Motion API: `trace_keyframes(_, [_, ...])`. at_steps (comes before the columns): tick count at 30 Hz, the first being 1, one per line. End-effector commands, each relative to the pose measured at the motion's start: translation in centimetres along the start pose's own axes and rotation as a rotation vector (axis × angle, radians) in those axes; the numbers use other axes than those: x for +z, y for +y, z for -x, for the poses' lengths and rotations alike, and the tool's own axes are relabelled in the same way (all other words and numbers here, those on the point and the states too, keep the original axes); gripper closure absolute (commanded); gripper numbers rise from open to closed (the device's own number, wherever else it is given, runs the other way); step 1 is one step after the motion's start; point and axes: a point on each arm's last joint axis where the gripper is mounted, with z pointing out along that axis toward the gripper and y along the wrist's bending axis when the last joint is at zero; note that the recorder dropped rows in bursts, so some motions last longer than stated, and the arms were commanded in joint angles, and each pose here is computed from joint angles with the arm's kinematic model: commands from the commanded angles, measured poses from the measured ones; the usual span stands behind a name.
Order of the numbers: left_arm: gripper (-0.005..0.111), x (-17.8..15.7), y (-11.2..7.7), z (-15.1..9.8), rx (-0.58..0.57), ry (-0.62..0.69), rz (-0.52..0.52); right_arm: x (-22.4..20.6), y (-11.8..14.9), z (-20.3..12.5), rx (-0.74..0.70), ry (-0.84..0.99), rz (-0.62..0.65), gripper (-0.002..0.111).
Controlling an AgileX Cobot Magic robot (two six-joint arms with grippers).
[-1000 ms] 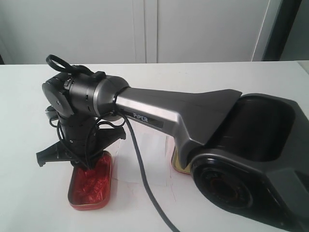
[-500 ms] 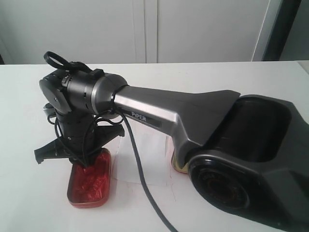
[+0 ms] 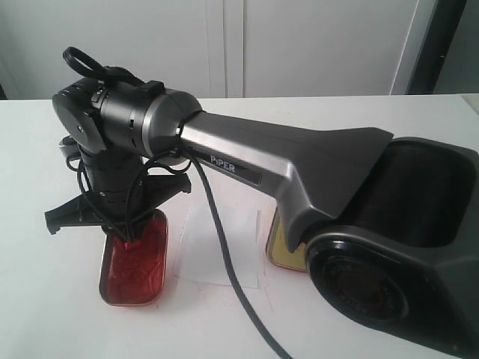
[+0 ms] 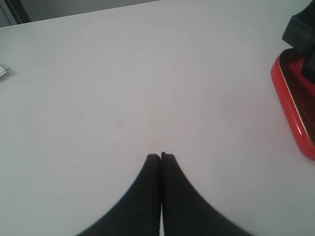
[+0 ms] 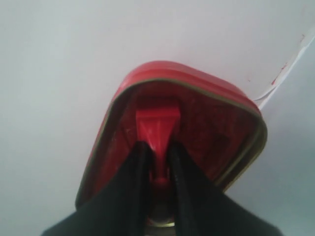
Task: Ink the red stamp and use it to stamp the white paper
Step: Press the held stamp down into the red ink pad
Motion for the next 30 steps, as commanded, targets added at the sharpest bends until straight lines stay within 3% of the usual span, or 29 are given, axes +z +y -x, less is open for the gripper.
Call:
trace_keyframes(1, [0.107,0.0,0.0,-0.1,0.002,0.001,0.0,-1.4,-0.2,0.3,0.001,-0.036,-0.001,0.108])
trace_keyframes(30, [0.107,0.0,0.0,-0.1,0.002,0.001,0.0,-2.7,-0.1,0.4,-0.032,-0.056,0.016,0.108])
